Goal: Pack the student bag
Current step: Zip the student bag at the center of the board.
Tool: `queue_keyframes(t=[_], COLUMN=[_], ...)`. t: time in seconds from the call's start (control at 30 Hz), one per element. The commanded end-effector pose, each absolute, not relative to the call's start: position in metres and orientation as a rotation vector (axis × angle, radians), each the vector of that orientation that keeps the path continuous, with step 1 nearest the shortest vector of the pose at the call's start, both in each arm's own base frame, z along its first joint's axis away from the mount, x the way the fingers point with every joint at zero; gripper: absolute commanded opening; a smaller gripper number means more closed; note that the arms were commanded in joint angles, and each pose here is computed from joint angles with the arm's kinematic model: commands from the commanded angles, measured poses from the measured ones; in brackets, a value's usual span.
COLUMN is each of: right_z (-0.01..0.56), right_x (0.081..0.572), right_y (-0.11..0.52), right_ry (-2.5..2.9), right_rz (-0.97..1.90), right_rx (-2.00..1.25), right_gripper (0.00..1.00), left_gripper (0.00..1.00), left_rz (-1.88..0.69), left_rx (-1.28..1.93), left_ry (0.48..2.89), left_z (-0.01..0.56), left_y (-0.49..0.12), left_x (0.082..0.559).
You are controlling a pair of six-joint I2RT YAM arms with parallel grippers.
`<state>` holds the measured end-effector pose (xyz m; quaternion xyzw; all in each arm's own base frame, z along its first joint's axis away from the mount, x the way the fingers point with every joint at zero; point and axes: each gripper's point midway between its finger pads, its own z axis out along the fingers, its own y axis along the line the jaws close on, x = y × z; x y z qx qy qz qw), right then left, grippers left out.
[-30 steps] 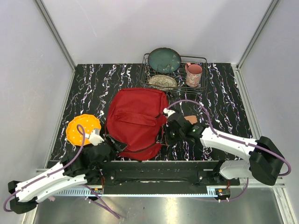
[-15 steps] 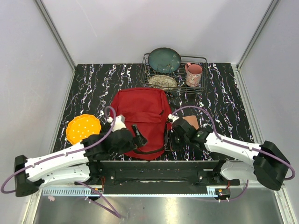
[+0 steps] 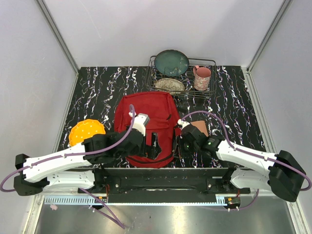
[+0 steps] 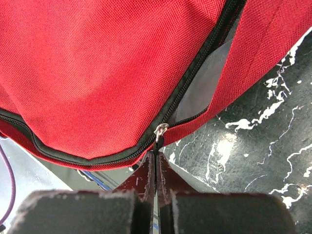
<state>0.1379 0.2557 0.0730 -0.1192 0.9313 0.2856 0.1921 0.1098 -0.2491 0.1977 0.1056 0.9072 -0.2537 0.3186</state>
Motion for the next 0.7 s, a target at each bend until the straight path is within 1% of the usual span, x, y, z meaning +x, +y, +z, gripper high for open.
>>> queue_keyframes(t=[0.0,0.13,0.3,0.5,0.67], right_z=[0.081,0.085,0.088,0.091,0.090], right_x=[0.144,0.147,0.149,0.151,0.152], right_y=[0.257,0.257,0.256,0.254,0.255], right_ry=[2.564,2.556,2.547,2.537,2.546], right_rz=[0.793,0.785,0.778,0.768,0.756], right_rx=[-0.311,-0.308,-0.299,-0.280,-0.278], right_gripper=[0.00,0.00,0.00,0.00,0.00], left_gripper=[0.99,0.99,0.99,0.99,0.99], left_rz=[-0.677,-0.671,-0.631,-0.558,-0.527], left_rx=[0.674,0.846,1.044,1.140,1.137], left_ry=[2.118,2.062,2.074,2.062,2.066], left_z=[0.248,0.240,0.200,0.171,0.148], left_y=[-0.272,-0.296,-0.312,-0.326,-0.333], left_x=[0.121,0.120,0.111,0.103,0.101])
